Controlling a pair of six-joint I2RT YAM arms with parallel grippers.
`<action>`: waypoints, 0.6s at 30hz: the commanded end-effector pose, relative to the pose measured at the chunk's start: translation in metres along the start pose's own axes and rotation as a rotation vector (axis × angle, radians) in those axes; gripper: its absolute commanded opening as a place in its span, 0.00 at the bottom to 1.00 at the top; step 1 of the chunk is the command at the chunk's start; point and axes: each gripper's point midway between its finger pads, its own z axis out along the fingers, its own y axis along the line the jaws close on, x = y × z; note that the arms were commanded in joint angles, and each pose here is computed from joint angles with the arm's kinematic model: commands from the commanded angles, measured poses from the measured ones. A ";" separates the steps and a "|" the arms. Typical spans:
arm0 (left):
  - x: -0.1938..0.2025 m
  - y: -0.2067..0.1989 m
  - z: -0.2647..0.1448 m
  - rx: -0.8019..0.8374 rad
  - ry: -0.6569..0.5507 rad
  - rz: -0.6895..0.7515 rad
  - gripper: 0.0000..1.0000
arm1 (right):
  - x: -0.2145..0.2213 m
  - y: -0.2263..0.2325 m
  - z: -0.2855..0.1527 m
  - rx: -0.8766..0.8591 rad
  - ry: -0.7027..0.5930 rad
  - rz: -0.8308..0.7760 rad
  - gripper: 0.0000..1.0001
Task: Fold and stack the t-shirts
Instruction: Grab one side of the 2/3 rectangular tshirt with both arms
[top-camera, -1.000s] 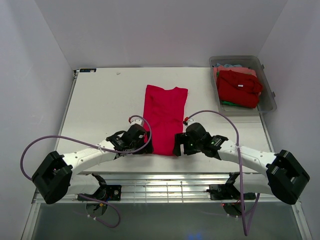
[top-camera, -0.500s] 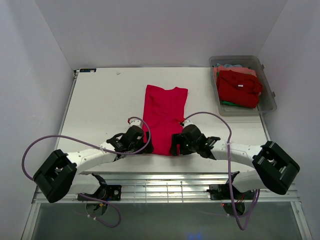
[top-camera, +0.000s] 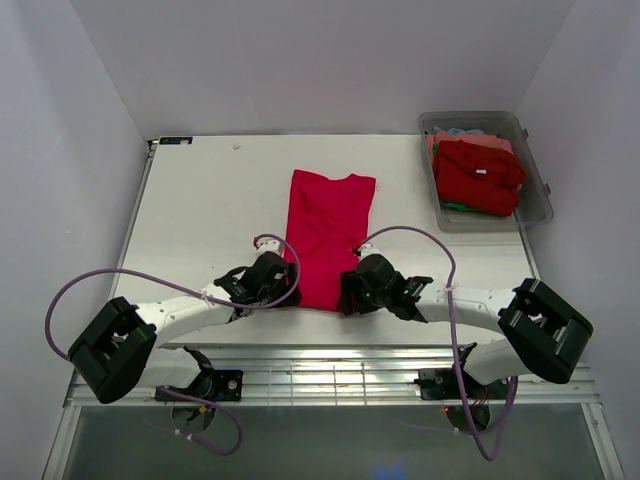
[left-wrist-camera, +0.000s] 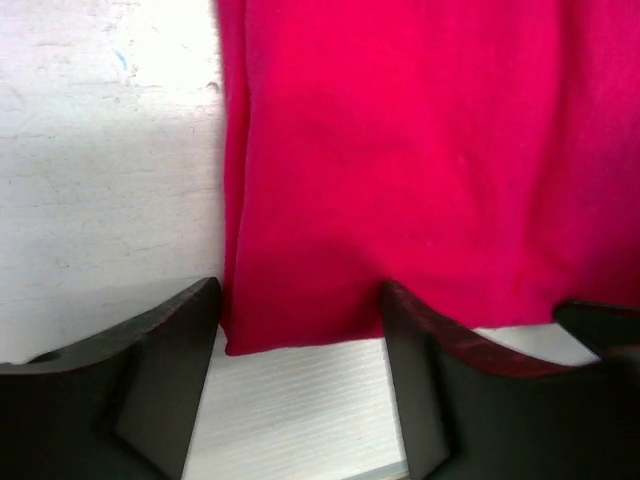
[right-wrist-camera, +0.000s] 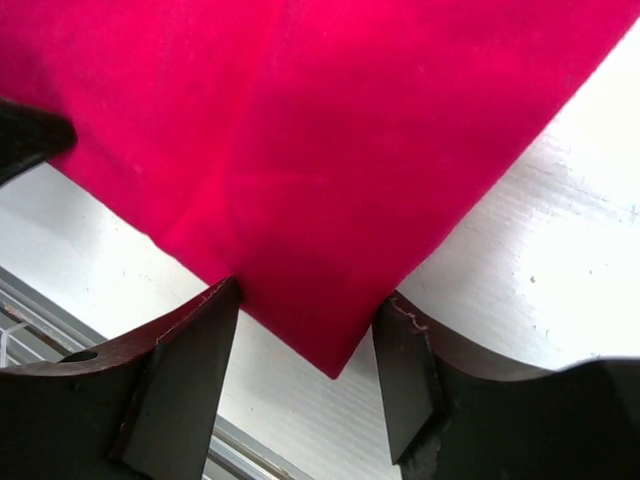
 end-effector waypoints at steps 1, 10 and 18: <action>0.032 0.030 -0.001 -0.107 0.105 -0.013 0.69 | 0.018 -0.009 -0.006 0.073 0.057 -0.012 0.57; 0.060 0.042 0.000 -0.130 0.200 -0.016 0.00 | 0.047 -0.014 -0.013 0.116 0.114 -0.062 0.12; 0.056 0.022 -0.045 -0.062 0.215 -0.013 0.00 | 0.072 0.011 -0.038 0.098 0.173 -0.117 0.08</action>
